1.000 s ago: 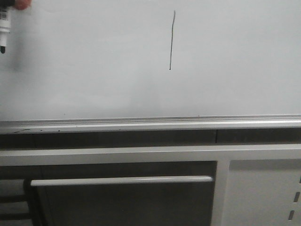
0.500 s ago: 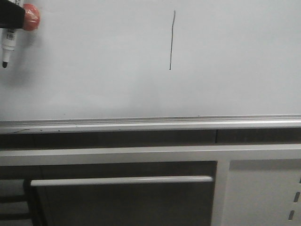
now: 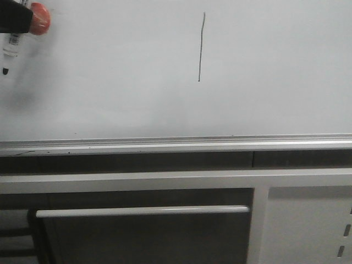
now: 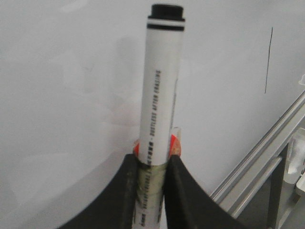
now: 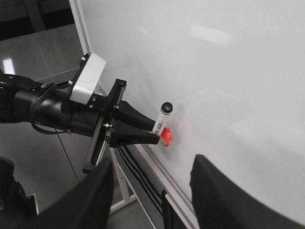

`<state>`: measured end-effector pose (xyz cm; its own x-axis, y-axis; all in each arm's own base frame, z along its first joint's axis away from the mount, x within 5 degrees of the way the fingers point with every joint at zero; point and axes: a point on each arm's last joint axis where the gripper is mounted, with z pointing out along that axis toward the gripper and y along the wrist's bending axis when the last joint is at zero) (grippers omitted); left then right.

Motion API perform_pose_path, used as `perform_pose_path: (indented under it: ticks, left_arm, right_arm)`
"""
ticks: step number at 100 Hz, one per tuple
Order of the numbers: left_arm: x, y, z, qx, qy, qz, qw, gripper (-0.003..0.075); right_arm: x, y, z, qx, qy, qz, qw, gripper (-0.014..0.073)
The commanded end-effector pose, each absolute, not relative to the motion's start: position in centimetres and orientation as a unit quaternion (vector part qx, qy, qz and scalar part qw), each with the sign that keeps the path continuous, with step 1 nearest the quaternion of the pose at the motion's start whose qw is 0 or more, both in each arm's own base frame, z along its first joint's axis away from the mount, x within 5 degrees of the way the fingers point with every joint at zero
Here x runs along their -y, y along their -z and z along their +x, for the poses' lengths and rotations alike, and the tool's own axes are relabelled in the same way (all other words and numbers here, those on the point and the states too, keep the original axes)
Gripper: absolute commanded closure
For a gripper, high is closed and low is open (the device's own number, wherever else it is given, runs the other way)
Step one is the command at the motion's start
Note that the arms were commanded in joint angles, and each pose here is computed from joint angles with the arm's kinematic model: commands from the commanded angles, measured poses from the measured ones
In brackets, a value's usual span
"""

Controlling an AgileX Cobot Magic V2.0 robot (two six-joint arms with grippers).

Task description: Write number 1 on whiteboard

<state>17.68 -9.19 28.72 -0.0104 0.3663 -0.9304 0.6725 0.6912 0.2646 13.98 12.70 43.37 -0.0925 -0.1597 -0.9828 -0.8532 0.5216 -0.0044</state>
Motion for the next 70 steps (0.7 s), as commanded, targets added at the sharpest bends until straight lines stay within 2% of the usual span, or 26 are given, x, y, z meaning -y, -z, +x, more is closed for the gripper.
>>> perform_pose_path:
  ticks: [1, 16, 70]
  left_arm:
    - [9.58, -30.33, 17.70, -0.682, 0.157, 0.352, 0.622, 0.0741]
    - [9.10, -30.10, 18.03, -0.698, 0.130, 0.339, 0.618, 0.0741]
    - [8.61, -31.07, 18.63, -0.704, 0.098, 0.320, 0.626, 0.0741]
  right_arm:
    - [-12.32, -44.82, 13.77, -0.655, -0.318, -0.352, 0.589, 0.0261]
    - [-12.29, -44.86, 13.82, -0.654, -0.317, -0.349, 0.591, 0.0261]
    - [-12.26, -44.91, 13.98, -0.654, -0.314, -0.344, 0.596, 0.0261]
